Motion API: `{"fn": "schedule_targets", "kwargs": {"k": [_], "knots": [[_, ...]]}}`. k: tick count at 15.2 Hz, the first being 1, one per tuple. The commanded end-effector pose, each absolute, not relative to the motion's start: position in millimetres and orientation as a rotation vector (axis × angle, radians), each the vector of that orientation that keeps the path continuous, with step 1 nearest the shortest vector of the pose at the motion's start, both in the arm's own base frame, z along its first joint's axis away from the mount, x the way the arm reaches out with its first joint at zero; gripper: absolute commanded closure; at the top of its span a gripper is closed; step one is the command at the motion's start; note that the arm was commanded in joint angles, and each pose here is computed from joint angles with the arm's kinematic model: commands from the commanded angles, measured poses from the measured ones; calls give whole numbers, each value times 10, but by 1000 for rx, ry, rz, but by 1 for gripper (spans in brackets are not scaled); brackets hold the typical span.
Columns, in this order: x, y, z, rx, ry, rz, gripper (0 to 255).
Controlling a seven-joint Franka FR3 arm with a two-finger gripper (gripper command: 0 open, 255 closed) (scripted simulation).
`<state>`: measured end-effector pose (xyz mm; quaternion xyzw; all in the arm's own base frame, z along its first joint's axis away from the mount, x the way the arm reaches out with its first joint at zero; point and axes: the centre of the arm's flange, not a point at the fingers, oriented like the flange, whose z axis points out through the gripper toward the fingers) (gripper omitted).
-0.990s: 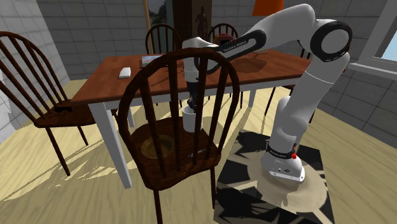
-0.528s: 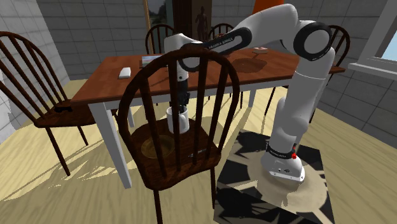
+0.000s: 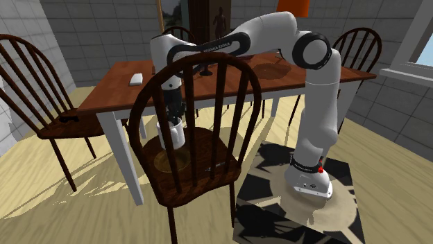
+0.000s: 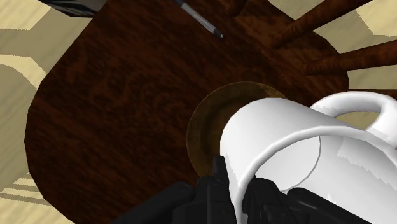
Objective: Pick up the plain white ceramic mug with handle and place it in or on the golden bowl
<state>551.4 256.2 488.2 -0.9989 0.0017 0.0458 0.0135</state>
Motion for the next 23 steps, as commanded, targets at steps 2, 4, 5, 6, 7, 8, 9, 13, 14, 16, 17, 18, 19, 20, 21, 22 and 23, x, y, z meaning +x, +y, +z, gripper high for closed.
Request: {"fn": "schedule_targets", "kwargs": {"k": [2,4,5,6,7,8,9,13,14,16,17,18,19,20,21,22,23], "knots": [[5553,2618,4766,-3111,7,142,255],[5554,2618,4661,-3111,7,142,255],[5554,2618,4608,-3111,7,142,255],[5554,2618,4555,-3111,7,142,255],[5554,2618,4502,-3111,7,142,255],[5554,2618,4450,-3111,7,142,255],[5554,2618,4397,-3111,7,142,255],[5554,2618,4186,-3111,7,142,255],[5554,2618,4133,-3111,7,142,255],[5554,2618,4027,-3111,7,142,255],[5554,2618,3991,-3111,7,142,255],[5553,2618,3991,-3111,7,142,255],[5554,2618,3991,-3111,7,142,255],[5554,2618,3991,-3111,7,142,255],[5554,2618,3991,-3111,7,142,255],[5554,2618,3991,-3111,7,142,255],[5554,2618,3991,-3111,7,142,255]]}}
